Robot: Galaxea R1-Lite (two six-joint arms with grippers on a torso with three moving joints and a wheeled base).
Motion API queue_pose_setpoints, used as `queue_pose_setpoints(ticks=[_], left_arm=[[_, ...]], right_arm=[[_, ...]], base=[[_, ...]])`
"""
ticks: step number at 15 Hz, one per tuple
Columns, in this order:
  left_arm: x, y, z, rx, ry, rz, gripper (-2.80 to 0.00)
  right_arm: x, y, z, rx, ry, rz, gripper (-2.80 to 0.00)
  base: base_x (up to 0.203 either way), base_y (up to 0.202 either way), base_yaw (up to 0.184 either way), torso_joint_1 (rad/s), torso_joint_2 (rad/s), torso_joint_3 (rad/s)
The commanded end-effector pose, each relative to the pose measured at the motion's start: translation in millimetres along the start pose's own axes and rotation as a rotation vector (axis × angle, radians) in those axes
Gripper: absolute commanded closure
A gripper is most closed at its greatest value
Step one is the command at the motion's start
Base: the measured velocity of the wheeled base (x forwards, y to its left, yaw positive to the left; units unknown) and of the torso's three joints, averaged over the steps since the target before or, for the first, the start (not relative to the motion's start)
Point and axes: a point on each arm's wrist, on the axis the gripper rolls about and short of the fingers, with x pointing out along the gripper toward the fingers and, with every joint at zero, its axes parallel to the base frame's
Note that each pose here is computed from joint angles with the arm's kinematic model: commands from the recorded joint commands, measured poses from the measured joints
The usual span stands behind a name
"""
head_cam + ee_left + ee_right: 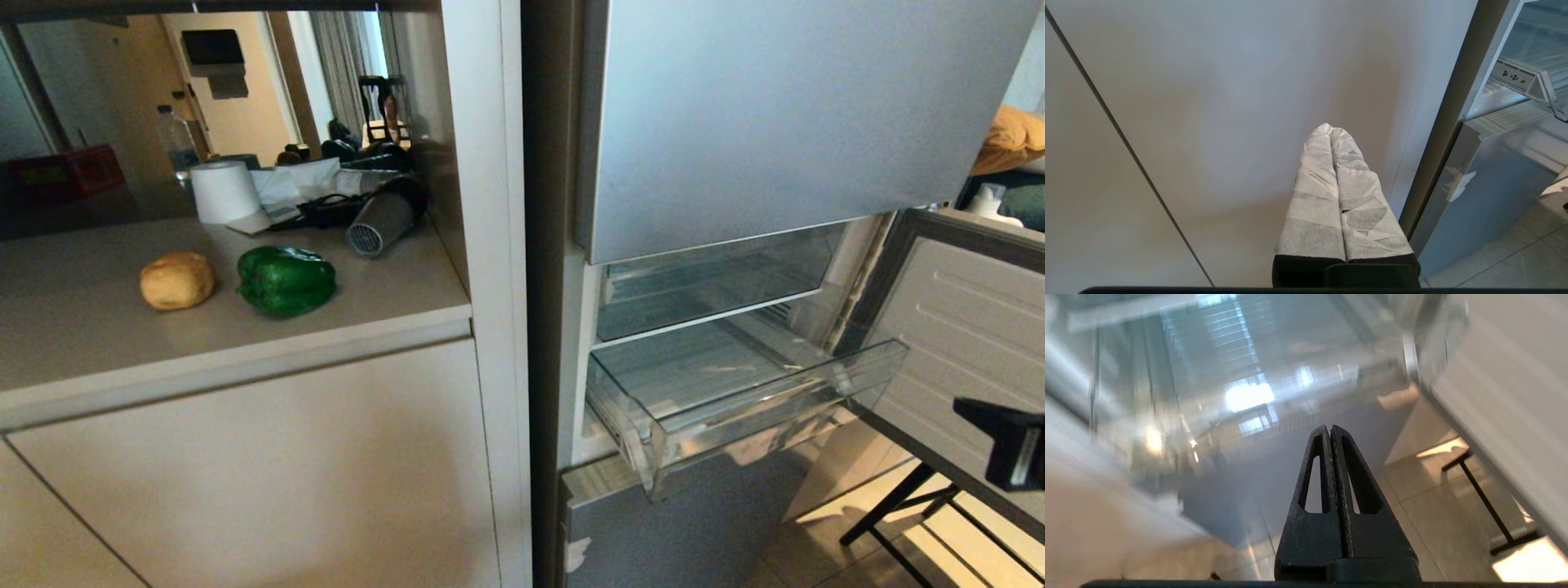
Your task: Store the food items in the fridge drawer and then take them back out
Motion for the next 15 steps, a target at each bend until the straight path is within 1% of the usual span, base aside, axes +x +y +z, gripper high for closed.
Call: queue_pose_setpoints(ticks=[1,3,4,6,7,8,12,15], left_arm=[[0,0.0,-1,0.0,0.003,0.0,0.0],[0,0.0,-1,0.0,0.003,0.0,0.0],[0,0.0,-1,0.0,0.003,0.0,0.0],[0,0.0,-1,0.0,0.003,0.0,0.0],[0,0.0,-1,0.0,0.001,0.0,0.0],[0,0.0,-1,0.0,0.003,0.0,0.0],[0,0.0,-1,0.0,0.003,0.0,0.0],[0,0.0,-1,0.0,0.003,0.0,0.0]], right_arm=[[48,2,16,0.0,0.085,-0.004,0.0],[75,3,32,0.0,0.154,-0.006,0.0],[84,3,35,-0.001,0.203,-0.002,0.0],[93,4,36,0.002,0.323,0.034,0.0],[98,5,36,0.006,0.37,0.054,0.0],[102,5,37,0.009,0.398,0.072,0.0],[127,6,39,0.018,0.431,0.102,0.0],[145,6,37,0.015,0.451,0.102,0.0]], base=[[0.0,0.0,0.0,0.0,0.0,0.0],[0.0,0.0,0.0,0.0,0.0,0.0],[0.0,0.0,0.0,0.0,0.0,0.0],[0.0,0.0,0.0,0.0,0.0,0.0],[0.0,0.0,0.0,0.0,0.0,0.0],[0.0,0.0,0.0,0.0,0.0,0.0],[0.0,0.0,0.0,0.0,0.0,0.0],[0.0,0.0,0.0,0.0,0.0,0.0]])
